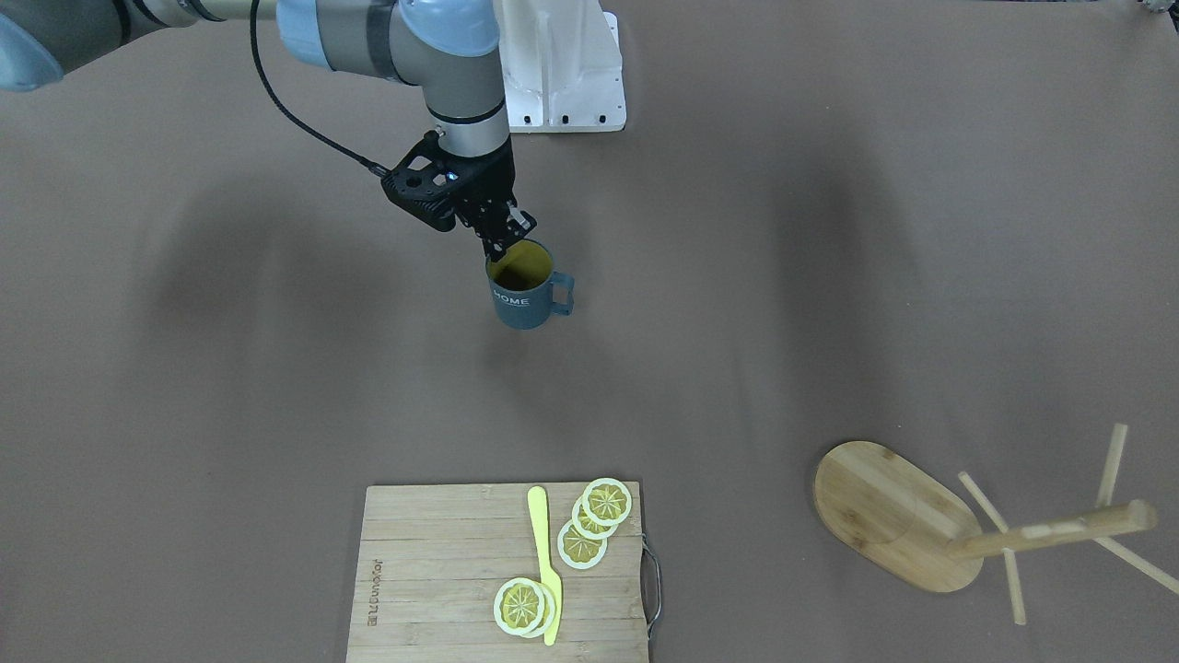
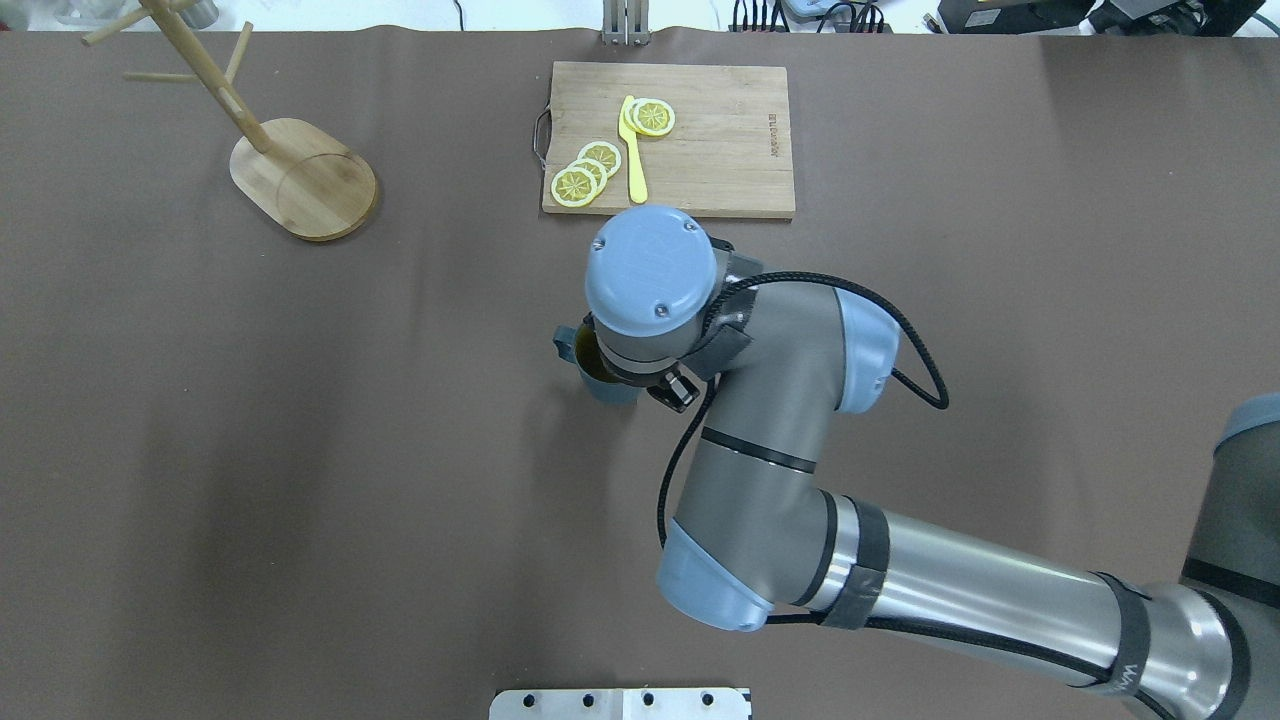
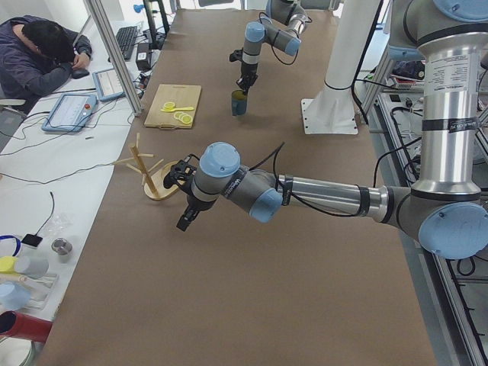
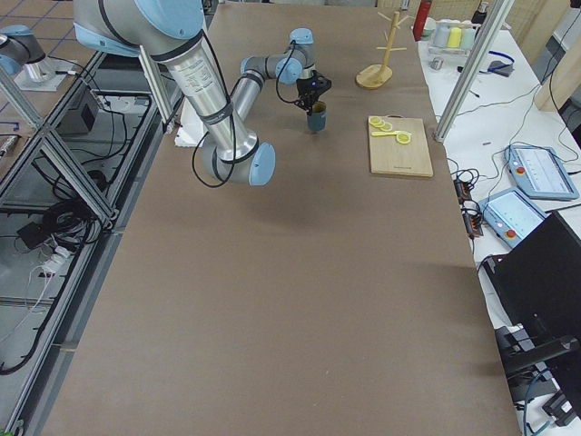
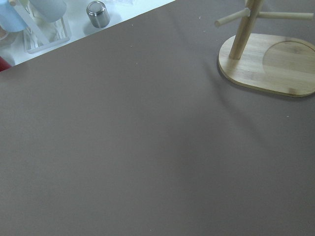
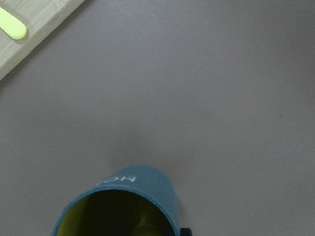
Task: Hang cup on storage rack
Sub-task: 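Grasp the teal mug with the right gripper and carry it toward the table center, then set the teal mug down upright, release, and withdraw the right gripper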
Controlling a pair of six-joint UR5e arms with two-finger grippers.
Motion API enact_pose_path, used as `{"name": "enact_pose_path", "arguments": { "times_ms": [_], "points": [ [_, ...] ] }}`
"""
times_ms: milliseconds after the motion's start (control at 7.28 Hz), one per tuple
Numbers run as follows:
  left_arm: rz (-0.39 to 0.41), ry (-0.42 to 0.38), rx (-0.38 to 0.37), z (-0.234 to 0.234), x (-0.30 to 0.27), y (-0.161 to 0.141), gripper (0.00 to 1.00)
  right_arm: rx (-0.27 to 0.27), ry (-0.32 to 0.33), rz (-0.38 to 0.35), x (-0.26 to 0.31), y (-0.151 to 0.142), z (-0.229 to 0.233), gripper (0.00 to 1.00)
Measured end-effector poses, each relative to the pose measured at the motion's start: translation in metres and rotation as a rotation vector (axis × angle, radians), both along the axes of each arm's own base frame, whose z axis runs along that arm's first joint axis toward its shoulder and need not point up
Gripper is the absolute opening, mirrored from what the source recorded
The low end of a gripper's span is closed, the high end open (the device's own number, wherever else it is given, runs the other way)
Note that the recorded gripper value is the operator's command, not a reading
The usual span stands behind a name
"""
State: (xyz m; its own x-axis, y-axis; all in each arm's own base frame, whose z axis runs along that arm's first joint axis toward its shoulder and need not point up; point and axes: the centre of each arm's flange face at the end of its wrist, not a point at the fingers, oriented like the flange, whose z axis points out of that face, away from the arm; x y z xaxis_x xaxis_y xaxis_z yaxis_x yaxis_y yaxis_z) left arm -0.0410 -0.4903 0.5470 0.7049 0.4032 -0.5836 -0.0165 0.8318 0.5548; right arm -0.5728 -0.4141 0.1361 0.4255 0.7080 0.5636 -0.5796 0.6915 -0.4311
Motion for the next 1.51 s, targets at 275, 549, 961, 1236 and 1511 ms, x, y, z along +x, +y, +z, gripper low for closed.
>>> {"name": "enact_pose_path", "arguments": {
  "times_ms": [275, 549, 961, 1236, 1511],
  "points": [
    [0.0, 0.0, 0.009, -0.003, 0.0, -0.002, 0.99, -0.036, 0.01, 0.023, -0.023, -0.008, -0.017, 0.4],
    [-0.001, 0.001, 0.012, -0.005, 0.0, -0.003, 0.99, -0.038, 0.015, 0.02, -0.029, -0.006, -0.017, 1.0],
    [-0.004, 0.005, 0.014, -0.008, 0.0, -0.003, 0.99, 0.037, 0.033, -0.037, 0.0, -0.015, -0.02, 1.0],
    [-0.011, 0.024, 0.083, -0.021, 0.005, -0.001, 0.99, 0.135, 0.073, -0.098, 0.054, -0.036, 0.013, 1.0],
    [0.054, 0.054, 0.204, -0.046, 0.044, -0.006, 0.99, 0.228, 0.105, -0.207, 0.109, -0.075, 0.069, 1.0]
  ]
}}
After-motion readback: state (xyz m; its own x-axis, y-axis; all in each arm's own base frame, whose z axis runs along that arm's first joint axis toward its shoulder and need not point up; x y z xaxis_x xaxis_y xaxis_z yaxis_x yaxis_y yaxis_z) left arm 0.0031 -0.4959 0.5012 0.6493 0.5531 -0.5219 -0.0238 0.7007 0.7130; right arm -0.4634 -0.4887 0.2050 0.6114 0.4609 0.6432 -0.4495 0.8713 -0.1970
